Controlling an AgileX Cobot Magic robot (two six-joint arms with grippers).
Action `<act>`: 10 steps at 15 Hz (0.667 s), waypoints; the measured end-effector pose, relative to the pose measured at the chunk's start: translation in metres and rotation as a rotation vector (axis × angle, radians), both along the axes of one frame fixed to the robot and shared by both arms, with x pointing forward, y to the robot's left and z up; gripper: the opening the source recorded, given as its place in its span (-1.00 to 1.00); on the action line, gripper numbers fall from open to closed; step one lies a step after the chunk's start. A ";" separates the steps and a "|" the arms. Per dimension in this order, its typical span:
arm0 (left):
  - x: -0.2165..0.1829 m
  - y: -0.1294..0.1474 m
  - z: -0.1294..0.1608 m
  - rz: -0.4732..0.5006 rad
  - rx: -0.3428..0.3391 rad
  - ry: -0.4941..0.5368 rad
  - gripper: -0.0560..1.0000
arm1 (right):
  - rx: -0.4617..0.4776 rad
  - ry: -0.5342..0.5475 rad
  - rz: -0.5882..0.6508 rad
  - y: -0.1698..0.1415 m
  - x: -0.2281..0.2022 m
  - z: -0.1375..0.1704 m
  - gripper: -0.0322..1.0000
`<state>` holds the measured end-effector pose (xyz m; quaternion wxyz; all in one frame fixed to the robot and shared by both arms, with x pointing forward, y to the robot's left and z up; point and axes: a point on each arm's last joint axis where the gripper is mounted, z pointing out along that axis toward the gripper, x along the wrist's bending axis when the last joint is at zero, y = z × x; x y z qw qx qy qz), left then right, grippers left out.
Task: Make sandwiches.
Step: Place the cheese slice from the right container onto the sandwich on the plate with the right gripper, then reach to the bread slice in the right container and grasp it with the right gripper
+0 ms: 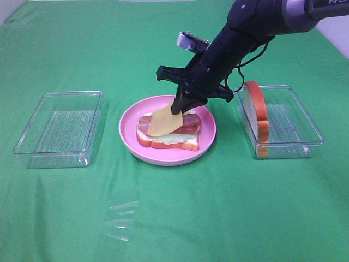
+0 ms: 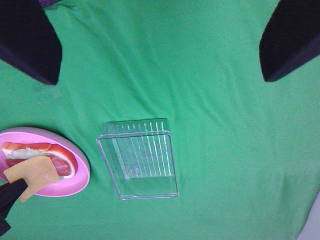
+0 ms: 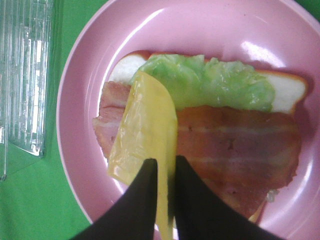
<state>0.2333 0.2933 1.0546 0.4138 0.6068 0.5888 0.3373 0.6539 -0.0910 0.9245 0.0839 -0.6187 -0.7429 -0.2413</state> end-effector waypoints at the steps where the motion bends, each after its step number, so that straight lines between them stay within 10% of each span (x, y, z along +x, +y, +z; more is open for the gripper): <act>1: 0.000 0.000 0.000 0.000 0.000 0.000 0.99 | -0.003 0.000 0.002 0.000 0.000 0.000 -0.52; 6: 0.000 0.000 0.000 0.000 0.000 0.000 0.99 | -0.019 -0.086 0.025 -0.004 -0.002 0.032 0.65; 10: 0.000 0.000 0.000 0.000 0.000 0.000 0.99 | -0.051 -0.251 0.006 -0.016 -0.010 0.092 0.85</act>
